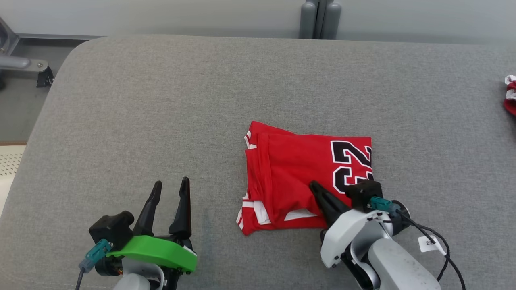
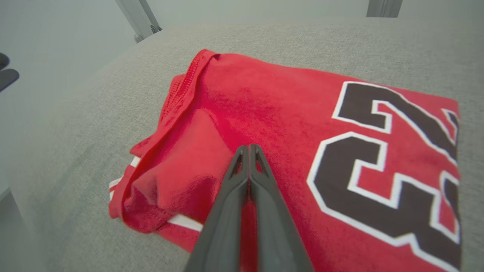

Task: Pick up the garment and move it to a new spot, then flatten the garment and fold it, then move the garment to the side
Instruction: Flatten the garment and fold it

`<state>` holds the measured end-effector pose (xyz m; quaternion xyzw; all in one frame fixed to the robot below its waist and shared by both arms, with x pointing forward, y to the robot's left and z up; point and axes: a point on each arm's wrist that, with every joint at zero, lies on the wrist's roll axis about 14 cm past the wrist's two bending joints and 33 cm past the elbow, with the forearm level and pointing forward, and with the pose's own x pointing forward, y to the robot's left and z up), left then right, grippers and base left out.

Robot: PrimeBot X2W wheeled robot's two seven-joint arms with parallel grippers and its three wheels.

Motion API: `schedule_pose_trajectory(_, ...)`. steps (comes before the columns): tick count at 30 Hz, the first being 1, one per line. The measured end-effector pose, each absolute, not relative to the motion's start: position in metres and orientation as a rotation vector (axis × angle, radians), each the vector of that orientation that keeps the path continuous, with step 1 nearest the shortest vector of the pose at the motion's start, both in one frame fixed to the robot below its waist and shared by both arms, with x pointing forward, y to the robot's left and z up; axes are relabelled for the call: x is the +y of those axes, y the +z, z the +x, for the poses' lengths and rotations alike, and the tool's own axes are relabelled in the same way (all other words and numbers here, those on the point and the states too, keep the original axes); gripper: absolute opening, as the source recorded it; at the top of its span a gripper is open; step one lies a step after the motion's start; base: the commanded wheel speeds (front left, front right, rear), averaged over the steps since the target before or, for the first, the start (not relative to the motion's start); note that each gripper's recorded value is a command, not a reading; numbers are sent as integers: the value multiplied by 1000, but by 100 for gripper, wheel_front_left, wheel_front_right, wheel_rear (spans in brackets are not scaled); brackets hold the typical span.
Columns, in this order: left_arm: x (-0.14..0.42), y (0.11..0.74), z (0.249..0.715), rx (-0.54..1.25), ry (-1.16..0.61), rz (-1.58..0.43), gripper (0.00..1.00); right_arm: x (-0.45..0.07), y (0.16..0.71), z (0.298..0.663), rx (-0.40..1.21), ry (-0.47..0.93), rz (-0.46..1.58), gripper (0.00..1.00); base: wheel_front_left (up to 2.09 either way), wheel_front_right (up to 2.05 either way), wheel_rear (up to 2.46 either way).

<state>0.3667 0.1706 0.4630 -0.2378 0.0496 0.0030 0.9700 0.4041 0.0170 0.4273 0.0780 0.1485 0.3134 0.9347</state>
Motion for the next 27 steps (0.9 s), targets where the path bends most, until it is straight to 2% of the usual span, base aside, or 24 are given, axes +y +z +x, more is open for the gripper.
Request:
schedule_pose_trajectory(6,178,461,364,100,30,-481,100,47,407,381,390,749,138,0,0,0,0)
schedule_pose_trajectory(13,181,461,365,99,38,-481,100,60,394,368,438,807,118,0,0,0,0)
schedule_pose_trajectory(21,175,461,368,101,21,-483,100,68,403,366,396,842,128,0,0,0,0)
schedule_pose_trajectory(27,166,462,372,101,-13,-475,100,52,424,388,302,764,179,0,0,0,0)
